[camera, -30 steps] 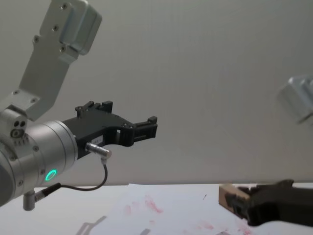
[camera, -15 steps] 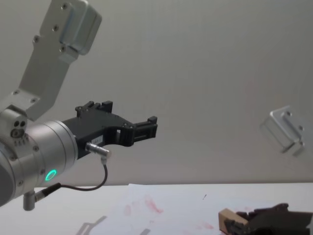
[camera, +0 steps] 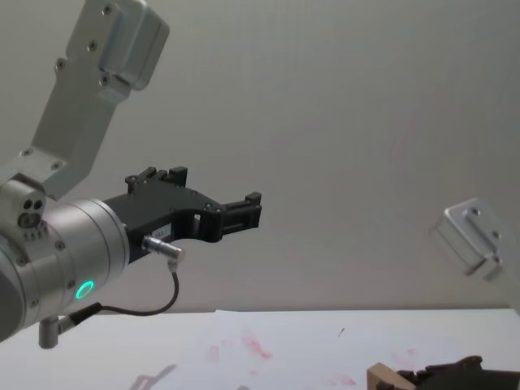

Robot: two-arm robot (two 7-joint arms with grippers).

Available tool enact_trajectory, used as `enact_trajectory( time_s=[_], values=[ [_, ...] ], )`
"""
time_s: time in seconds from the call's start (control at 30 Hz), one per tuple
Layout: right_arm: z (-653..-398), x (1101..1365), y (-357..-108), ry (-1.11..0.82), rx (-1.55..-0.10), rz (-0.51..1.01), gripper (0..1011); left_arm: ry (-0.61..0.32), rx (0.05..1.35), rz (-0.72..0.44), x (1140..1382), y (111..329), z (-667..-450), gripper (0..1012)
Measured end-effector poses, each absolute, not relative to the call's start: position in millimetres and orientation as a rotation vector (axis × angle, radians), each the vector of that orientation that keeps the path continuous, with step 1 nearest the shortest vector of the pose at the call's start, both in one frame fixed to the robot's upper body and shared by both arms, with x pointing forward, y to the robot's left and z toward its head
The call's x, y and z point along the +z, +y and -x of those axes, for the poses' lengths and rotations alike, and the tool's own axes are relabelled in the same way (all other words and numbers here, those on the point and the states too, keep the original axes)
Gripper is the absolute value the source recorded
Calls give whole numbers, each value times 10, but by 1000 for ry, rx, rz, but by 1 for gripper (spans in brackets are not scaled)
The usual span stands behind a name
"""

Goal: Use the one hand to pick up the stamp and affix it onto the A4 paper.

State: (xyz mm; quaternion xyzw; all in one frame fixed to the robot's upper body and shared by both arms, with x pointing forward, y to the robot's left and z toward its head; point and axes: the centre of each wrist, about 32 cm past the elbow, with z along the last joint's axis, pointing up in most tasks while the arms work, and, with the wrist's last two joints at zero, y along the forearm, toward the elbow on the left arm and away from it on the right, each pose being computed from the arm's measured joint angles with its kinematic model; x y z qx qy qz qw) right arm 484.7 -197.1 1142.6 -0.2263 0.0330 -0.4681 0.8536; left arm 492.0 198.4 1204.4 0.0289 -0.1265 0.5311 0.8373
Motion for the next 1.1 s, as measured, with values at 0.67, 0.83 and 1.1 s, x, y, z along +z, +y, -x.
enact_trajectory(
  time_s=[0.67,0.83,1.1],
  values=[
    [-4858,11527,-1934,57,-1024,354,216,-268,1124,-61,12044,1984,-4920,1001],
    [-4868,11671,-1930,44,-1045,272,216,-268,1124,-61,12044,1984,-4920,1001],
    [-4796,11897,-2057,44,-1115,160,216,-268,1124,-61,12044,1984,-4920,1001]
  ],
)
